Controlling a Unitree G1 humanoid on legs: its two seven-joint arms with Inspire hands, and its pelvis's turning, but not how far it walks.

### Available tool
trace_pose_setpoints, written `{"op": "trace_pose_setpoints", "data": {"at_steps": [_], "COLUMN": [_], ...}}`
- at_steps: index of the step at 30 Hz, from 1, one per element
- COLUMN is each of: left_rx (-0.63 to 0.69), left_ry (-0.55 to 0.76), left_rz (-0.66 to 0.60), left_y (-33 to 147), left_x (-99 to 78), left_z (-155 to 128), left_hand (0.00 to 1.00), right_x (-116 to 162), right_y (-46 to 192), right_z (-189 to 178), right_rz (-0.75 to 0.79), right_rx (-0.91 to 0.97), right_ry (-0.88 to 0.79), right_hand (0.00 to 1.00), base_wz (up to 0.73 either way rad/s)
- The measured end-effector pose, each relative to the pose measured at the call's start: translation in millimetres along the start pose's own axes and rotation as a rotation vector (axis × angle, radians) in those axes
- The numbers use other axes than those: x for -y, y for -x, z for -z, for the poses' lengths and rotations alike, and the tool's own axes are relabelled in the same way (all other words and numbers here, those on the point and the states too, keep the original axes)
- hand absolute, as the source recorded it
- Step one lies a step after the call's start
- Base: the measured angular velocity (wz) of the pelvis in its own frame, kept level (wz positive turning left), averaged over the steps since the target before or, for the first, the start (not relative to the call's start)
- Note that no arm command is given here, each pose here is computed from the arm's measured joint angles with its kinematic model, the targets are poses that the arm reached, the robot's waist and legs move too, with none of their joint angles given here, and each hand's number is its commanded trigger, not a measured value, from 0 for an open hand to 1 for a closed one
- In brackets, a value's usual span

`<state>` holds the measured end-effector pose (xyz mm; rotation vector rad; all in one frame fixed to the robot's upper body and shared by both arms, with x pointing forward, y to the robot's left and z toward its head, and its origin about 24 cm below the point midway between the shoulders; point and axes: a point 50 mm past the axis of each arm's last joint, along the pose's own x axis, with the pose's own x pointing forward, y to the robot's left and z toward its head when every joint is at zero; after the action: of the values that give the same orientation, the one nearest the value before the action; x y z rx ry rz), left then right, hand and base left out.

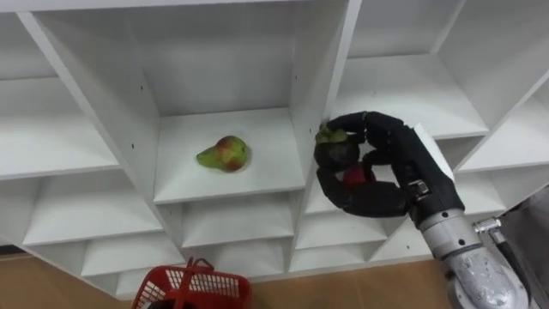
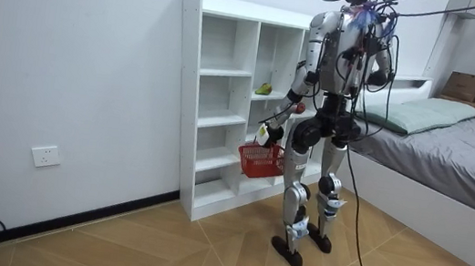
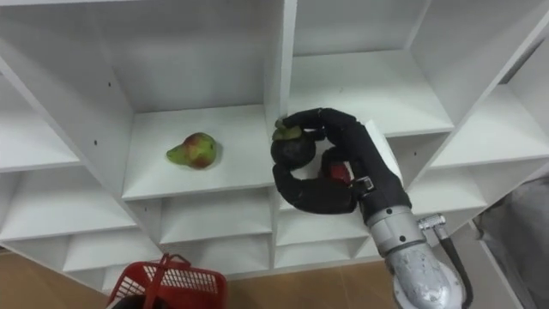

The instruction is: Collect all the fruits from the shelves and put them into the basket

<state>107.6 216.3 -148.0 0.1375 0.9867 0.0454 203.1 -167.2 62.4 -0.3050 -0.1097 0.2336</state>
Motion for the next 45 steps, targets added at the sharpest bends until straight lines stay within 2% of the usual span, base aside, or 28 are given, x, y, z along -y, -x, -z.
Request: {"op": "trace_pose_setpoints", "data": {"at_steps": [7, 17, 25, 33, 45], "left_rx": [0.014, 0.009, 0.035, 0.093, 0.224], "left_ry": [0.005, 0.005, -0.016, -0.035, -0.048], "left_rz": [0.022, 0.045, 0.062, 0.062, 0.076], "left_y": [0.0, -0.3, -3.8, -6.4, -12.2], "left_x": [1.4, 2.2, 3.3, 7.1, 9.9], "left_z": [-1, -1, -12, -28, -70], "left_hand": [1.0, 1.0, 1.0, 1.0, 1.0], "right_x": [-3, -20, -46, -44, -48], "right_y": [-2, -3, 5, 14, 30], "right_z": [-12, -8, 32, 63, 101], "right_rz": [-0.016, -0.095, -0.25, -0.264, -0.314], "right_rx": [0.055, 0.042, -0.135, -0.273, -0.451], "right_ry": [0.0, -0.03, -0.065, -0.021, 0.044], "right_hand": [1.0, 1.0, 1.0, 1.0, 1.0], "base_wz": [0.0, -0.01, 0.01, 0.08, 0.04]}}
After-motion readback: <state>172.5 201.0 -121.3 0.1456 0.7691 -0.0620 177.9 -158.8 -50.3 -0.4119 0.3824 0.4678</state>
